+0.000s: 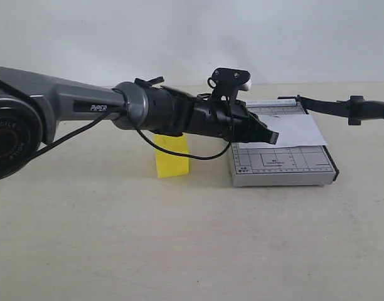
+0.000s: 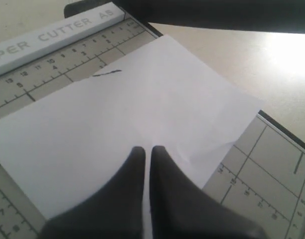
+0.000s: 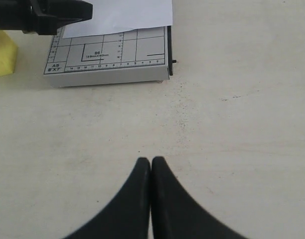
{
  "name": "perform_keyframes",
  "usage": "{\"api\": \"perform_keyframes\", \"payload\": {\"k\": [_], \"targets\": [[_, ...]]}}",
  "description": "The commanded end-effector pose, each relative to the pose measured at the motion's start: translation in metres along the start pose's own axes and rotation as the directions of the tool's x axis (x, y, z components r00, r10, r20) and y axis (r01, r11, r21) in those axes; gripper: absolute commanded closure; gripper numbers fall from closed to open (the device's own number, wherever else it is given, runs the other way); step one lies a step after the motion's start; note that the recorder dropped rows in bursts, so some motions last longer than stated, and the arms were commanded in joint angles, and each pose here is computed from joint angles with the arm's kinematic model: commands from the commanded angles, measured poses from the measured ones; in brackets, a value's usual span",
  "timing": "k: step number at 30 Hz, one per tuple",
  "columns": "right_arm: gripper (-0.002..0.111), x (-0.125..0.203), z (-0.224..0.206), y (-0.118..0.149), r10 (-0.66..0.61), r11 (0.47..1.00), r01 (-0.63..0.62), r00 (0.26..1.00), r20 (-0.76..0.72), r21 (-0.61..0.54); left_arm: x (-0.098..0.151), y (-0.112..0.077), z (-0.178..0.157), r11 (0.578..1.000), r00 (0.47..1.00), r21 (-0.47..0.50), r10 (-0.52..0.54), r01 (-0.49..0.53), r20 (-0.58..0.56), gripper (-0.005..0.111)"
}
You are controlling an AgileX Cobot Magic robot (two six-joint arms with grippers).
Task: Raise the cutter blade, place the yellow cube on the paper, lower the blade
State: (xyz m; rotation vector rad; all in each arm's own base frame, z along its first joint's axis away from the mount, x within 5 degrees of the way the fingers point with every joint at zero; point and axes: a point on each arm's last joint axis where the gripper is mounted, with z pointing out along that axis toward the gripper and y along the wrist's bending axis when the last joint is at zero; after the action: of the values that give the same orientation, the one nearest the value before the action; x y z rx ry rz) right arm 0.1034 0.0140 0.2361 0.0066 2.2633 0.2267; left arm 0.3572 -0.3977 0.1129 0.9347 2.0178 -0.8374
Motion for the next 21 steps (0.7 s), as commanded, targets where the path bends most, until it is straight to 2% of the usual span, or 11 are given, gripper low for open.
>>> {"api": "perform_keyframes", "payload": {"k": [1,6,8,11,15,18,21], "targets": [[0.108,0.000,0.000,-0.001,0.007,1.000,-0.007,1.000,0.002,0.003,-0.007,-0.005,-0.003,0.999,0.999,0.001,0.054,-0.054,0.000,0.102],[0.108,0.000,0.000,-0.001,0.007,1.000,-0.007,1.000,0.002,0.003,-0.029,0.001,-0.029,0.992,1.000,-0.125,-0.012,0.013,0.007,0.102],[0.108,0.000,0.000,-0.001,0.007,1.000,-0.007,1.000,0.002,0.003,-0.032,-0.002,-0.038,0.990,0.999,-0.134,-0.049,0.049,0.004,0.102],[0.108,0.000,0.000,-0.001,0.007,1.000,-0.007,1.000,0.002,0.003,-0.027,-0.007,-0.037,0.995,0.998,-0.094,-0.029,0.024,-0.052,0.102],[0.108,0.000,0.000,0.000,0.009,1.000,-0.009,1.000,0.003,0.002,0.000,-0.003,-0.020,0.998,0.989,-0.061,-0.041,0.033,-0.140,0.102],[0.108,0.000,0.000,0.000,0.020,1.000,-0.020,1.000,0.004,-0.005,0.012,-0.007,-0.004,0.997,0.976,0.044,-0.045,0.056,-0.213,0.102],[0.108,0.000,0.000,0.000,0.019,1.000,-0.019,1.000,0.004,-0.006,0.012,-0.011,0.006,0.990,0.969,0.115,-0.055,0.085,-0.240,0.102]]}}
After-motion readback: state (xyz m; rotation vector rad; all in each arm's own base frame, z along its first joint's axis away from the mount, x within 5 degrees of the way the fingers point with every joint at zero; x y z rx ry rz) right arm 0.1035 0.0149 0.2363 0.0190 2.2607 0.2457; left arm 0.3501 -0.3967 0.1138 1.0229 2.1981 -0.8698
